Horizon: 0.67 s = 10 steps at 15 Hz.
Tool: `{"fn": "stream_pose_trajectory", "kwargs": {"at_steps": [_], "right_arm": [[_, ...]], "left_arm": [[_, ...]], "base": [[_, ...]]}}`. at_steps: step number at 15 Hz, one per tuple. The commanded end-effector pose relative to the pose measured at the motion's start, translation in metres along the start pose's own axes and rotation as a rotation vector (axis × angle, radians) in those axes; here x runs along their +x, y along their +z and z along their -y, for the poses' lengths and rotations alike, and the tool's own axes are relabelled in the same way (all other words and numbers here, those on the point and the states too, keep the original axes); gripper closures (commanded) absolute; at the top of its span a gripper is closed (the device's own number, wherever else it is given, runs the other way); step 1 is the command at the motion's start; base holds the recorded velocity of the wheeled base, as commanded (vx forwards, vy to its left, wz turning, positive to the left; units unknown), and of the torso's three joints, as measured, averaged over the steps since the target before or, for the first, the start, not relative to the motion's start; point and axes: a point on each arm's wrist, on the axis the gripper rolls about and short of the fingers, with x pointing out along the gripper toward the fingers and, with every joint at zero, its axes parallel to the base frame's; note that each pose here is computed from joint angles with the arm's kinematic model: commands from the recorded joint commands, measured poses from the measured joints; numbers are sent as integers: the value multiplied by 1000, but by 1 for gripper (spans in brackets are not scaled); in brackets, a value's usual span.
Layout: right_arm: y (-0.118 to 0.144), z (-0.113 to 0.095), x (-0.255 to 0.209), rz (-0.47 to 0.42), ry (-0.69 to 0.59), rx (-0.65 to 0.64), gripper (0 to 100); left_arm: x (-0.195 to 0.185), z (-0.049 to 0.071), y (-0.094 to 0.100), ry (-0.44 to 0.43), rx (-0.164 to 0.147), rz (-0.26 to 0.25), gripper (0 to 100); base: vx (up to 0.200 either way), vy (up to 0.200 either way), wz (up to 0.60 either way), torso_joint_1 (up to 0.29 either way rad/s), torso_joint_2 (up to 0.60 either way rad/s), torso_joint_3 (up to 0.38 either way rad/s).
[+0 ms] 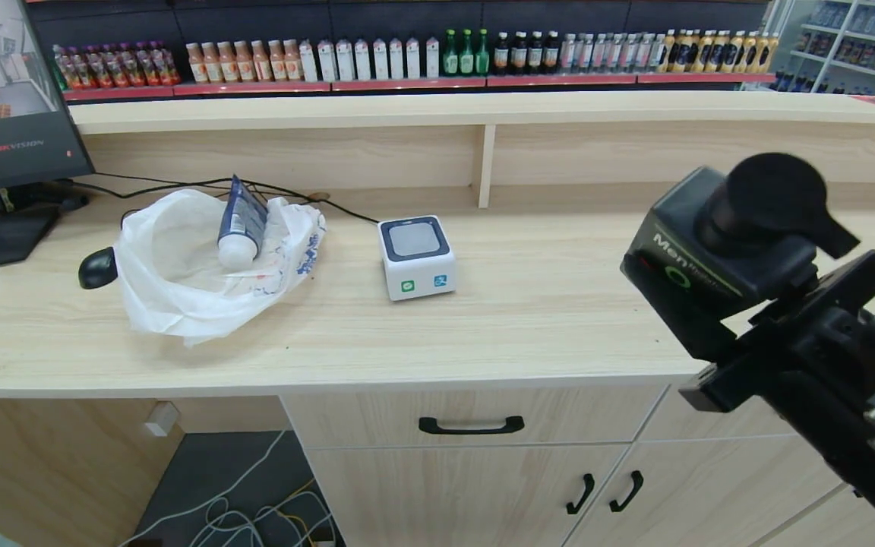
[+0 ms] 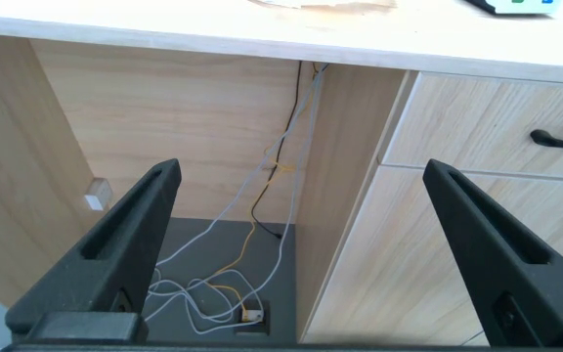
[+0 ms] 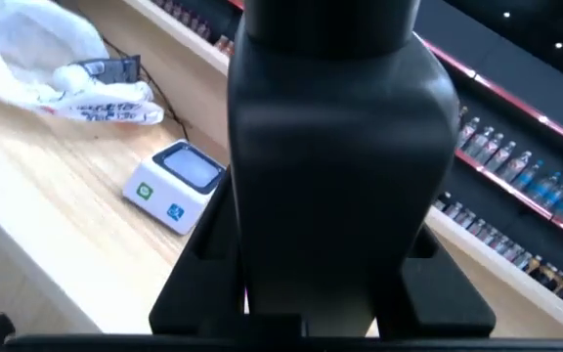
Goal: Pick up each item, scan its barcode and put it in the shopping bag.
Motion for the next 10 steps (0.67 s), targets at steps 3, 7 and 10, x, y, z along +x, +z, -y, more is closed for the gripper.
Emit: {"fn": "stream_pose_trajectory", "kwargs": {"at_steps": [3, 7, 10], "right_arm": [[-8, -11, -8, 7, 93, -167, 100], [-14, -21, -2, 80, 189, -305, 100], [-12, -23, 9, 154, 194, -391, 100]], "left_arm": [[0, 0, 0, 1, -1, 0, 0], [0, 0, 0, 1, -1, 0, 0], [0, 0, 0, 1, -1, 0, 0]], "base": [[0, 0, 0, 0, 0, 0], [0, 0, 0, 0, 0, 0], [0, 0, 0, 0, 0, 0]]}}
